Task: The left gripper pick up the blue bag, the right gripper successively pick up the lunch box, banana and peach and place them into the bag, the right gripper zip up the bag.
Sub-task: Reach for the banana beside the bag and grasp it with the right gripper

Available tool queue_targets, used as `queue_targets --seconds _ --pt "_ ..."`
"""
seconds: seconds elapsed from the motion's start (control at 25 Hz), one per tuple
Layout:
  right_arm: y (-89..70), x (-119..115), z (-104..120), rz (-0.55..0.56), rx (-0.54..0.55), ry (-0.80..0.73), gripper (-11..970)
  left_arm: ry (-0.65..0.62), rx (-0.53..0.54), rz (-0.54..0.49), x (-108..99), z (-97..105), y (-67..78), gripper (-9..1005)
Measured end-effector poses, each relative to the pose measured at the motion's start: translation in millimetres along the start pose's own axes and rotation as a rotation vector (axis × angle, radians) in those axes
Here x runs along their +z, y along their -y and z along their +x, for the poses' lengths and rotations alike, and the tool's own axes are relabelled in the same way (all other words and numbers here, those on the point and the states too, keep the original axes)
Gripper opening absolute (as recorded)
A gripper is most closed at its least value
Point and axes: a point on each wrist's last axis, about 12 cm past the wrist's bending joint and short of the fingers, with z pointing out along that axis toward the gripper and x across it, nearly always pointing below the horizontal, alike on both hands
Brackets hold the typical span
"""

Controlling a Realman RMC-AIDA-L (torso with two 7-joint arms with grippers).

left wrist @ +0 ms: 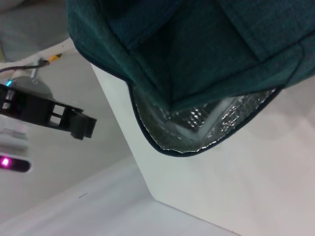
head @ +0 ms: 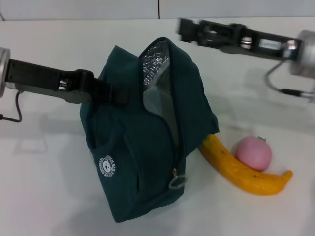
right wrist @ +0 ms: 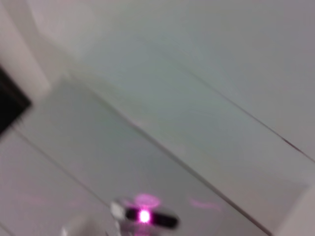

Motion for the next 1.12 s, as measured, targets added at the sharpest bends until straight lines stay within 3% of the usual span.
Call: queue_targets --seconds 0.08,0.2,0.48,0.76,0.84,1.12 --pt "-2.4 -12 -12 0.05 -0.05 -0.117 553 0.007 -0.001 -0.005 -2 3 -2.5 54" --pt "-6.8 -29 -31 0.139 -0.108 -0.291 765 0.019 -0.002 -0.011 -4 7 -5.6 54" --pt "-29.9 -37 -62 0.304 -0.222 -0.666 764 0.026 0.002 -0.014 -6 11 -8.2 54" --pt "-53.6 -2 -75 0.501 -0.354 -0.991 762 0.025 0.003 -0.013 -5 11 -8.0 54" --pt "-56.9 16 -72 0.564 -0.378 -1.067 762 0.025 0.004 -0.012 -6 11 -8.0 54" --pt "-55.8 65 -45 0.63 -0.429 -1.23 761 0.019 0.005 -0.003 -2 9 -7.3 54"
